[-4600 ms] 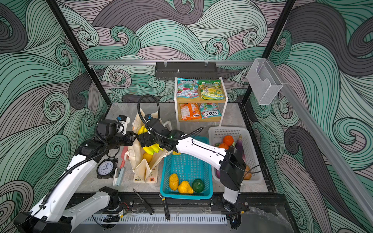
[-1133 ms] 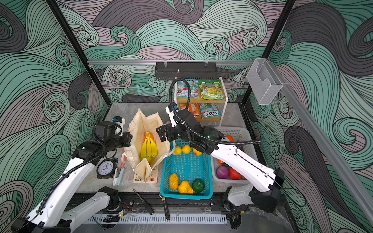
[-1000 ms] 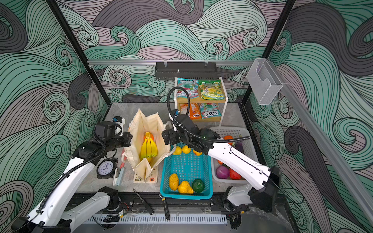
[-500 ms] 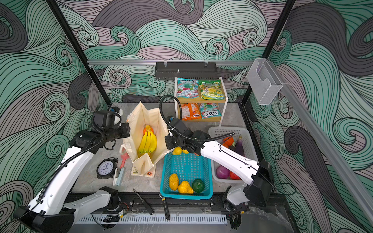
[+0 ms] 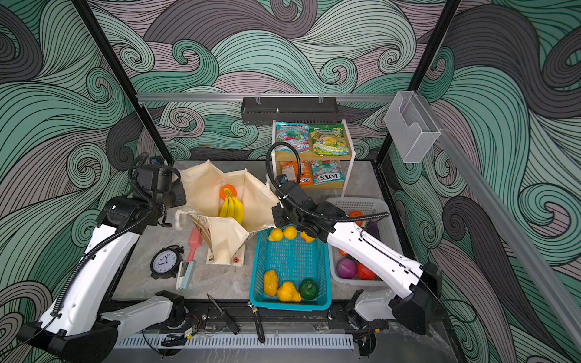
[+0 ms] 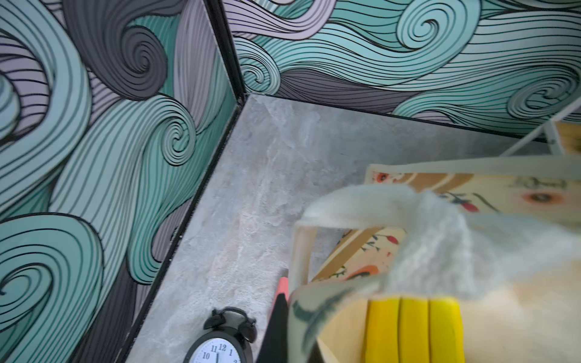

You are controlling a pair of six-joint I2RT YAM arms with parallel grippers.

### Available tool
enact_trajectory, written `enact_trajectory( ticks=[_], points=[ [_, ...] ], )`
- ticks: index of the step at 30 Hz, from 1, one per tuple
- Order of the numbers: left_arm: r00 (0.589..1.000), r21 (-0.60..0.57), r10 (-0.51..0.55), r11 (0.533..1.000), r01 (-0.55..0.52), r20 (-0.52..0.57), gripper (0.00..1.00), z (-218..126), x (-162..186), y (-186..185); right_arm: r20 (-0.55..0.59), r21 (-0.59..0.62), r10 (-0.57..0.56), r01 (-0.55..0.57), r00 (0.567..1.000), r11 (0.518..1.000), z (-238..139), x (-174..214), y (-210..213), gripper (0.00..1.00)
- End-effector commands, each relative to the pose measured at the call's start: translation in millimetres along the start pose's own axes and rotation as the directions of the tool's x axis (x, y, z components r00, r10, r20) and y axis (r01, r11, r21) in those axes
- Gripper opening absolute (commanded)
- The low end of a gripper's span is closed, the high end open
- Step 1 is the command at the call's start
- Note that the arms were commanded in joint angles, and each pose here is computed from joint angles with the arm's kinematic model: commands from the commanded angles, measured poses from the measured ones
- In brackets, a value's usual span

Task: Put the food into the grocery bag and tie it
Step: 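Raise the right gripper out of the bag and draw it back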

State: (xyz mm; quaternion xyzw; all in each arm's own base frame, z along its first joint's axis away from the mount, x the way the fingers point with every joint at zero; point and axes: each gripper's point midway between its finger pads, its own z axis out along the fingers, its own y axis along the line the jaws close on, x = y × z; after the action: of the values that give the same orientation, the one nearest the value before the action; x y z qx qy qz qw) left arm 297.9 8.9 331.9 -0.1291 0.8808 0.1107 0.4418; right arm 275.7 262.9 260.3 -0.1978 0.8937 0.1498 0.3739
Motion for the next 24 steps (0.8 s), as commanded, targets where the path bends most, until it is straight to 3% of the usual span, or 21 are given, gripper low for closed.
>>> enact_trajectory(
  ticks=[1, 7, 13, 19, 24],
  points=[
    [0.994, -0.165, -0.023, 0.985, 0.04, 0.105, 0.0, -18, -22, 40, -0.034, 0.096, -0.001, 0.004, 0.999, 0.995, -7, 15, -29, 0.0],
    [0.998, -0.096, -0.051, 0.994, 0.056, 0.048, 0.0, -7, -7, 28, -0.042, 0.14, 0.004, 0.002, 0.999, 0.99, -9, 21, -40, 0.0],
    [0.997, 0.229, -0.082, 0.97, 0.082, -0.011, 0.0, -3, 7, -30, 0.015, -0.09, 0.022, -0.021, 1.0, 0.996, 6, -9, 16, 0.0],
    [0.994, 0.386, -0.096, 0.916, 0.108, -0.052, 0.0, -6, 16, -59, 0.073, -0.161, 0.004, 0.008, 0.997, 0.987, 19, -40, 50, 0.0],
    [0.993, 0.435, -0.053, 0.896, 0.093, -0.103, 0.17, 4, 30, -75, 0.061, -0.151, -0.017, 0.026, 0.998, 0.988, 34, -51, 55, 0.0]
  ],
)
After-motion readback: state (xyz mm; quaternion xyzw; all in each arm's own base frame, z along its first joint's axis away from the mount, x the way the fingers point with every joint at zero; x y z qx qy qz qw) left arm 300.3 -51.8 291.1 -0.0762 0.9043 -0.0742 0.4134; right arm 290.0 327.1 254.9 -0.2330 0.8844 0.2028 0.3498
